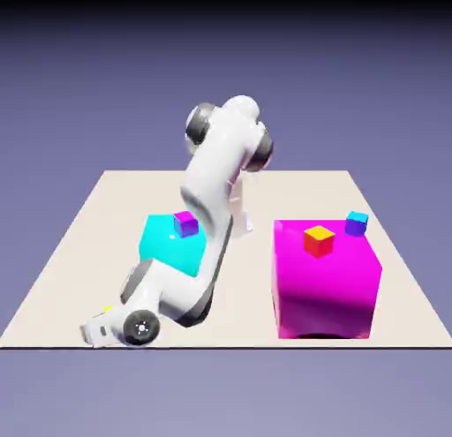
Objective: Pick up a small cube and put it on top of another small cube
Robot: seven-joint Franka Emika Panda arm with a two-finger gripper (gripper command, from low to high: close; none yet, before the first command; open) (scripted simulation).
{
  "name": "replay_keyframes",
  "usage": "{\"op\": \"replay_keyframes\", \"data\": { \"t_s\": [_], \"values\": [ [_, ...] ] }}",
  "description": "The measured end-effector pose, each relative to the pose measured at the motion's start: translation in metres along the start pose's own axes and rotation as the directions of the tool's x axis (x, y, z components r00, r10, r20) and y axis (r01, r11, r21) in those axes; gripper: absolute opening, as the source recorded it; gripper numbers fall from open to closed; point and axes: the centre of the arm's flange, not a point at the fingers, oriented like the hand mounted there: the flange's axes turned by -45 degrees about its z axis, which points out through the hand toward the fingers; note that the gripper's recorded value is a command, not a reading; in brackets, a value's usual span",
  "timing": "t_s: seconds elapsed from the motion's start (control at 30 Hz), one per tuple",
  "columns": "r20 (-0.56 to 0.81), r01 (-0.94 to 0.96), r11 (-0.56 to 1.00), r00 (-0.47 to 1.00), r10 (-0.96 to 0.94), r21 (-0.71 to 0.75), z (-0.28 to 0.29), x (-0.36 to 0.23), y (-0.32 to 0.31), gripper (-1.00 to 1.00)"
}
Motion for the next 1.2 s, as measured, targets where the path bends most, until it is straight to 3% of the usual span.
{"op": "replay_keyframes", "data": {
  "t_s": [0.1, 0.13, 0.67, 0.77, 1.0, 1.2],
  "values": [
    [-0.012, -0.017, 1.0, 1.0, 0.017, -0.021, 0.006, -0.004, 0.004, 0.0],
    [-0.013, -0.019, 1.0, 1.0, 0.019, -0.024, 0.006, -0.005, 0.004, -1.0],
    [-0.014, -0.019, 1.0, 1.0, 0.018, -0.022, -0.055, -0.022, 0.002, -1.0],
    [-0.201, -0.056, 0.996, 0.979, 0.042, -0.066, -0.106, -0.006, -0.026, -1.0],
    [-0.518, 0.115, 0.961, 0.823, -0.234, -0.252, -0.267, 0.012, -0.253, -1.0],
    [-0.647, 0.279, 0.86, 0.569, -0.507, -0.428, -0.342, -0.042, -0.498, -1.0]
  ]
}}
